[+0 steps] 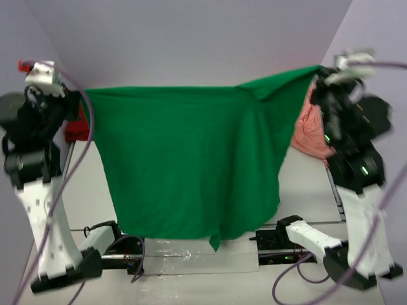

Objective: Fold and stack the t-shirts
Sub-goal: Flatten out the tshirt

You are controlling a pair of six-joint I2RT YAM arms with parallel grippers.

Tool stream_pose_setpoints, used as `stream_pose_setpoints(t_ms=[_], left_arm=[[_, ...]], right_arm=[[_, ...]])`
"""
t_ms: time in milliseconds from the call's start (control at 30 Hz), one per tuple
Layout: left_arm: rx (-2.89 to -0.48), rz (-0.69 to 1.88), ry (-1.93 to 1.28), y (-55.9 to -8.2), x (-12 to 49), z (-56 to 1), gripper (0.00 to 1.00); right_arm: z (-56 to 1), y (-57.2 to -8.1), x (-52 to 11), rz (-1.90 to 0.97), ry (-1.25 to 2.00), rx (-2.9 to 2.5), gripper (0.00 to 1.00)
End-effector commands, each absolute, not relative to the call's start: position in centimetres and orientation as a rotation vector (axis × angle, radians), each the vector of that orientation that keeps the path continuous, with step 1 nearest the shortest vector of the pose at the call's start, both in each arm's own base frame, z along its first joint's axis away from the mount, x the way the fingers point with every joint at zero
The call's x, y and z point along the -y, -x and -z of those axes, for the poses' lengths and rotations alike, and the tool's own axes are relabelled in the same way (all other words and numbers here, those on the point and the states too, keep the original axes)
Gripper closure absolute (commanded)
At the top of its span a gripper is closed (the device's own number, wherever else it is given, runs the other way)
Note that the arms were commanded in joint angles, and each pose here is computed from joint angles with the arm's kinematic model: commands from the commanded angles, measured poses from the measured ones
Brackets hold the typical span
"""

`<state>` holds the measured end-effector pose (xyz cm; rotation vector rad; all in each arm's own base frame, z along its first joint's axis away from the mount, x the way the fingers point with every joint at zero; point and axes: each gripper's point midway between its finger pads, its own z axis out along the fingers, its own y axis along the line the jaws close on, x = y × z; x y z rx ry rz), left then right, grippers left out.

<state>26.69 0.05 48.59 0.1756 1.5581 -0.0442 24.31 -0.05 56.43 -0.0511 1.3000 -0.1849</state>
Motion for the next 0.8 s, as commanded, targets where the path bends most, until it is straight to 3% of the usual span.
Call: stream_pose_setpoints(t_ms=[0,100,133,200,233,267,333,367,467,567,600,767], left_arm=[[-1.547,0.027,-0.14,-33.2,-2.1,-47.7,1.0],[-1.586,0.073,-0.133,-38.5,-2.9,-45.9,1.0],[-1.634,0.089,-0.12,-41.2,-3.5,-43.9,1.0],[-1.615,0.083,-0.113,-43.9,-4.0,-44.5,1.0],[-1.634,0.087,-0.109,-46.6,-4.3,-43.7,1.0],[-1.63,0.114,-0.075,-47.9,-4.4,-43.9,1.0],[-1.617,0.113,-0.055,-51.1,-4.6,-44.7,1.0],[-1.602,0.109,-0.053,-52.0,-4.6,-45.3,1.0],[-1.517,0.09,-0.048,-53.6,-3.9,-49.9,1.0],[-1.413,0.081,-0.038,-52.2,-2.9,-55.1,1.0],[-1.386,0.081,-0.035,-51.4,-2.6,-56.3,1.0],[-1.263,0.095,-0.035,-43.7,-1.0,-60.3,1.0]], right_arm=[[-55.1,-32.0,-1.1,0.261,0.071,-1.352,1.0],[-54.7,-36.6,-2.0,0.272,0.082,-1.383,1.0],[-52.3,-40.5,-2.8,0.284,0.106,-1.45,1.0],[-53.0,-43.1,-2.9,0.279,0.083,-1.452,1.0],[-50.2,-47.0,-3.6,0.29,0.098,-1.519,1.0],[-52.9,-47.7,-3.6,0.274,0.068,-1.465,1.0],[-49.9,-52.3,-4.1,0.301,0.07,-1.541,1.0],[-54.4,-51.7,-3.9,0.287,0.032,-1.439,1.0],[-57.3,-51.9,-3.9,0.317,0.012,-1.354,1.0],[-59.5,-50.2,-3.6,0.314,-0.019,-1.267,1.0],[-63.0,-46.7,-3.0,0.276,-0.048,-1.181,1.0],[-65.7,-40.3,-2.0,0.223,-0.058,-1.146,1.0]])
